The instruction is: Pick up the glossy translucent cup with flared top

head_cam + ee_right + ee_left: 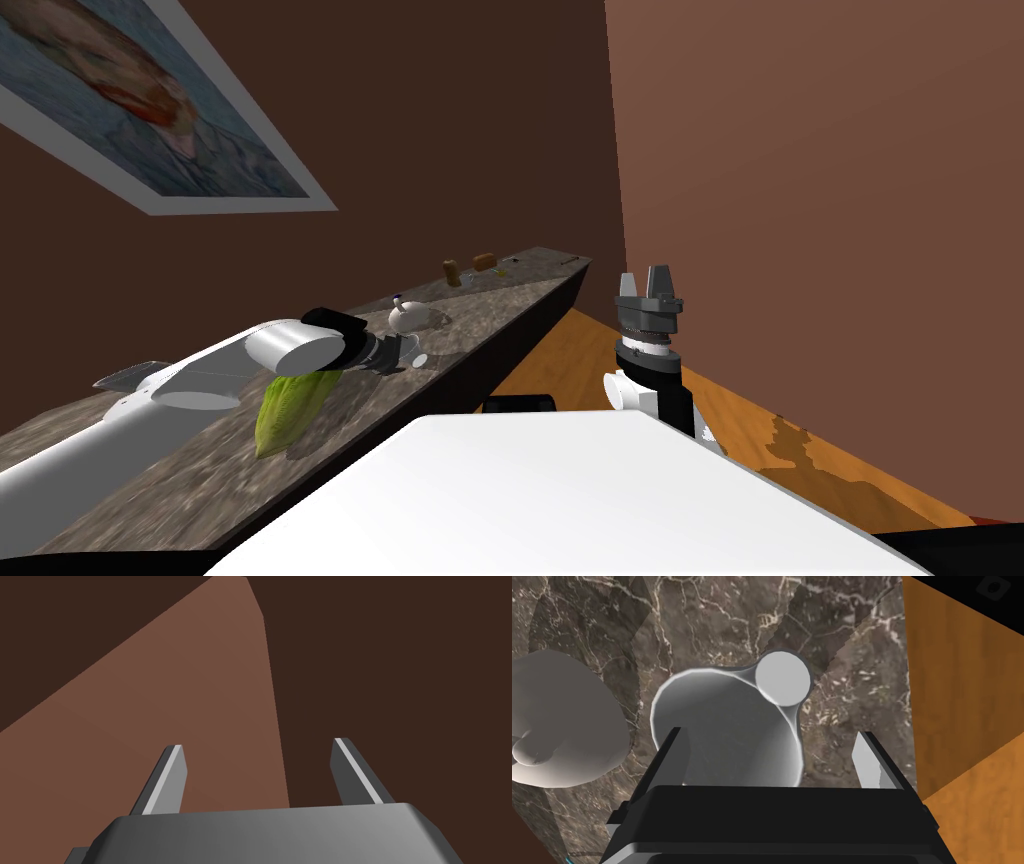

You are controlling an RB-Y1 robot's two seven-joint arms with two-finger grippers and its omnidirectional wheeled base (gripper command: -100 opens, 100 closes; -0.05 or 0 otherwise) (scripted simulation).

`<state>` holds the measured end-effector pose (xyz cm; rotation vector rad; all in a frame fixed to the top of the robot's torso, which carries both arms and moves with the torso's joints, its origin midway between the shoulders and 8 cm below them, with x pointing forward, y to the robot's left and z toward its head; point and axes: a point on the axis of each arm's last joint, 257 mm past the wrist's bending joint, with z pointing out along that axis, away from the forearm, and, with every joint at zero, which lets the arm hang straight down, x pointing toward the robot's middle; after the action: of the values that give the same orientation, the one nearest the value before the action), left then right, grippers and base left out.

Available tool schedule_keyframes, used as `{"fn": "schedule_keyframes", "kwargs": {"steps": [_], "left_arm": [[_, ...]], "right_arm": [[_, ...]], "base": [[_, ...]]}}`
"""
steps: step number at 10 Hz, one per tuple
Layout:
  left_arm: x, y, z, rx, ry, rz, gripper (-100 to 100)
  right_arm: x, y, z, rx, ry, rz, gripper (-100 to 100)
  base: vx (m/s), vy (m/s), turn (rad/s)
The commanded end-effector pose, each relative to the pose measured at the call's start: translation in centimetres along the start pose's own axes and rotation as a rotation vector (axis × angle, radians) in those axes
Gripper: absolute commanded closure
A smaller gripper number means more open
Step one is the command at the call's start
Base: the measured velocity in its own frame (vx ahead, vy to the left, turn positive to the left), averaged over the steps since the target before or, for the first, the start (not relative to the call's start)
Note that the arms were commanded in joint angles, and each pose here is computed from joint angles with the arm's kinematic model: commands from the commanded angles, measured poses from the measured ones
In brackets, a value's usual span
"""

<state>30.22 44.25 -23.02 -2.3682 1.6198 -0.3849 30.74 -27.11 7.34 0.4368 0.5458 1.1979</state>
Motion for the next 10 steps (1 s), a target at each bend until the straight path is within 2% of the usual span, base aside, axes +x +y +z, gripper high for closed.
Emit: {"fn": "schedule_keyframes", "kwargs": {"steps": [1, 5, 6, 7, 8, 9, 10], "left_arm": [[0.0, 0.0, 0.0, 0.0, 0.0, 0.0, 100], [0.0, 0.1, 0.0, -0.002, 0.0, -0.002, 100], [0.0, 0.1, 0.0, -0.002, 0.0, -0.002, 0], [0.8, -0.1, -0.9, -0.001, 0.004, 0.009, 100], [1.1, -0.1, -1.4, -0.002, 0.005, 0.013, 100], [0.8, -0.1, -1.0, -0.001, 0.005, 0.009, 100], [0.8, -0.1, -1.0, -0.002, 0.005, 0.009, 0]], "right_arm": [[0.0, 0.0, 0.0, 0.0, 0.0, 0.0, 0], [0.0, 0.0, 0.0, 0.0, 0.0, 0.0, 0], [0.0, 0.0, 0.0, 0.0, 0.0, 0.0, 0], [0.0, 0.0, 0.0, 0.0, 0.0, 0.0, 0], [0.0, 0.0, 0.0, 0.0, 0.0, 0.0, 0], [0.0, 0.0, 0.0, 0.0, 0.0, 0.0, 0], [0.0, 0.0, 0.0, 0.0, 0.0, 0.0, 0]], "base": [[0.0, 0.0, 0.0], [-0.001, -0.001, 0.003], [0.0, 0.0, 0.0], [-0.002, 0.021, 0.072], [0.001, 0.033, 0.076], [0.001, 0.014, 0.015], [0.0, 0.0, 0.0]]}}
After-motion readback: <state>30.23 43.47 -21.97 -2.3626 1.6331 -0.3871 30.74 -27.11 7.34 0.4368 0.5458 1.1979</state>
